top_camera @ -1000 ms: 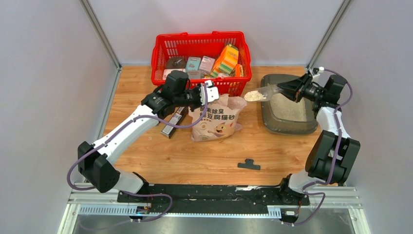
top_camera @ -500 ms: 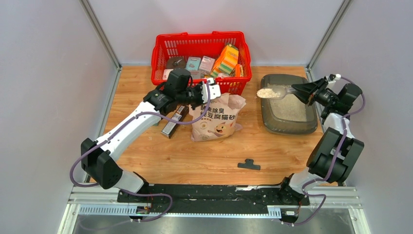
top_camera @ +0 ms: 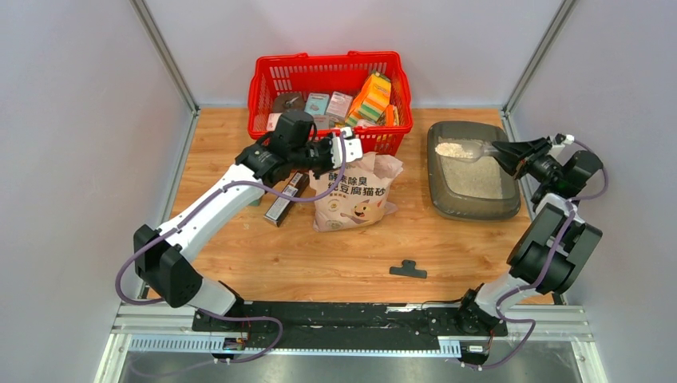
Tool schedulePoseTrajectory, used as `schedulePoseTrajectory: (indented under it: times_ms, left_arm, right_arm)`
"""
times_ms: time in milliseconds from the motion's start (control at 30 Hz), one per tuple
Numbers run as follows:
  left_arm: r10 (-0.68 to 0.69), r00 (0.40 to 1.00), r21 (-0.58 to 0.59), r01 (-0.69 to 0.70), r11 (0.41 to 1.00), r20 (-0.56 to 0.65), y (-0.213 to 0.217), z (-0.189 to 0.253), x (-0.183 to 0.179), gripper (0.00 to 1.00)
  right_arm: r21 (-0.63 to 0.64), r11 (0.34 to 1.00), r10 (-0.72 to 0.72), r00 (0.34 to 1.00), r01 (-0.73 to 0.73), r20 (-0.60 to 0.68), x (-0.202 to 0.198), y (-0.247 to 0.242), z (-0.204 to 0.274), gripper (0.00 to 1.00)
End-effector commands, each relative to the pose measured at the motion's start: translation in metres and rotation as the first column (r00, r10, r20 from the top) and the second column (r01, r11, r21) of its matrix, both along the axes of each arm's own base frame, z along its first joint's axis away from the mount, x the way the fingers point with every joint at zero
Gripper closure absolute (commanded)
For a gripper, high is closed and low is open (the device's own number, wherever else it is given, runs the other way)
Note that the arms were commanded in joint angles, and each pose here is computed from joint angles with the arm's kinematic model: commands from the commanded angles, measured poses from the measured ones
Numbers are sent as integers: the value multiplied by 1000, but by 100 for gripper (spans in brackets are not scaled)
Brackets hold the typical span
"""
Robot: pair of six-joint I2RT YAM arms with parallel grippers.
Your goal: Fill the litter box with clean litter
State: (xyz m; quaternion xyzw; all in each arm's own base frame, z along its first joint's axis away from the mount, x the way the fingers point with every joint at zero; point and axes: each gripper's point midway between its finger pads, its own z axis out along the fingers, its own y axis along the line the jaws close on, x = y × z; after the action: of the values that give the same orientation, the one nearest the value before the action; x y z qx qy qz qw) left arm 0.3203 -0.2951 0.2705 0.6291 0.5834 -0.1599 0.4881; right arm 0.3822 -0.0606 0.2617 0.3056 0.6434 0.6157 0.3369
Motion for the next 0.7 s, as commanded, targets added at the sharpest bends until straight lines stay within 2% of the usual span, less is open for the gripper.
schedulePoseTrajectory:
  times_ms: [0, 400, 667]
  left_arm:
    - [-34, 989, -76, 45, 996, 146, -10, 52, 8, 100]
    - [-46, 989, -45, 53, 998, 139, -13, 51, 4, 100]
    - [-50, 990, -34, 55, 998, 132, -13, 48, -2, 100]
  right_arm:
    - [3, 997, -80, 996, 80, 36, 3, -21, 1, 100]
    - [102, 946, -301, 951, 307, -70, -5, -81, -51, 100]
    - [75, 896, -425, 894, 438, -142, -19, -105, -82, 100]
